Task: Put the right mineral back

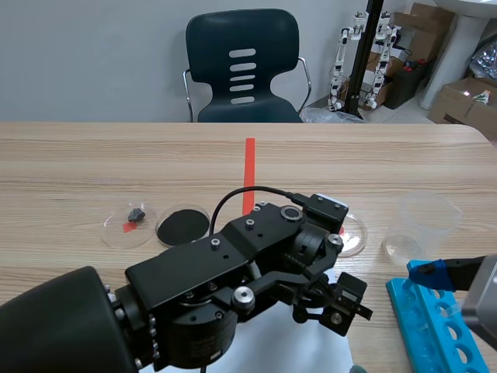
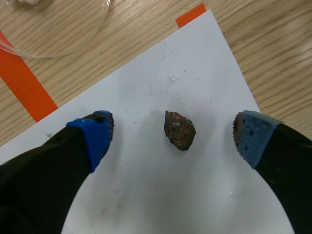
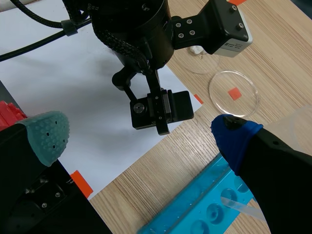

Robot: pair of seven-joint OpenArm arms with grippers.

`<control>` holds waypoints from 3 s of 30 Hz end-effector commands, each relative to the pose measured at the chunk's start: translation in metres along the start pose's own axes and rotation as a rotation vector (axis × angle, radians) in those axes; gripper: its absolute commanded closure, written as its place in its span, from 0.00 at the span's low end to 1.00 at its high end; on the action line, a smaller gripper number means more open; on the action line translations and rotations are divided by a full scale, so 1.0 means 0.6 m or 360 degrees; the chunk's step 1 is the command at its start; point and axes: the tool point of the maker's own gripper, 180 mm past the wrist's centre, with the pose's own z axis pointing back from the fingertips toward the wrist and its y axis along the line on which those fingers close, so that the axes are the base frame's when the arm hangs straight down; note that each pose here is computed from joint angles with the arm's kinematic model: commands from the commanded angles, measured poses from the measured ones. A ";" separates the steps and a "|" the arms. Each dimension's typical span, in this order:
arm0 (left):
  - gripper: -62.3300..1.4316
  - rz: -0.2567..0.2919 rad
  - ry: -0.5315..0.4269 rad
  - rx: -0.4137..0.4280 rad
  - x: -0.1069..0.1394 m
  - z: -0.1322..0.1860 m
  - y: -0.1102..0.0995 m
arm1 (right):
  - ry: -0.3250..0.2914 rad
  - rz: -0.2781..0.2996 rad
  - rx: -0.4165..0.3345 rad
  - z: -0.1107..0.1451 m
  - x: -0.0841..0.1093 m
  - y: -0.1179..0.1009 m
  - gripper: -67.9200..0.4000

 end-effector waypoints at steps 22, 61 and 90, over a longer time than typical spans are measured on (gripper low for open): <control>0.00 0.0017 -0.0166 -0.0067 0.037 0.030 -0.014 | -0.0064 0.0009 -0.0018 -0.002 0.020 -0.006 0.10; 0.00 -0.0005 -0.0266 -0.0033 0.043 0.044 0.012 | -0.0064 0.0009 -0.0018 -0.002 0.020 -0.006 0.10; 0.00 -0.0005 -0.0266 -0.0032 0.043 0.044 0.012 | -0.0064 0.0009 -0.0018 -0.002 0.020 -0.006 0.10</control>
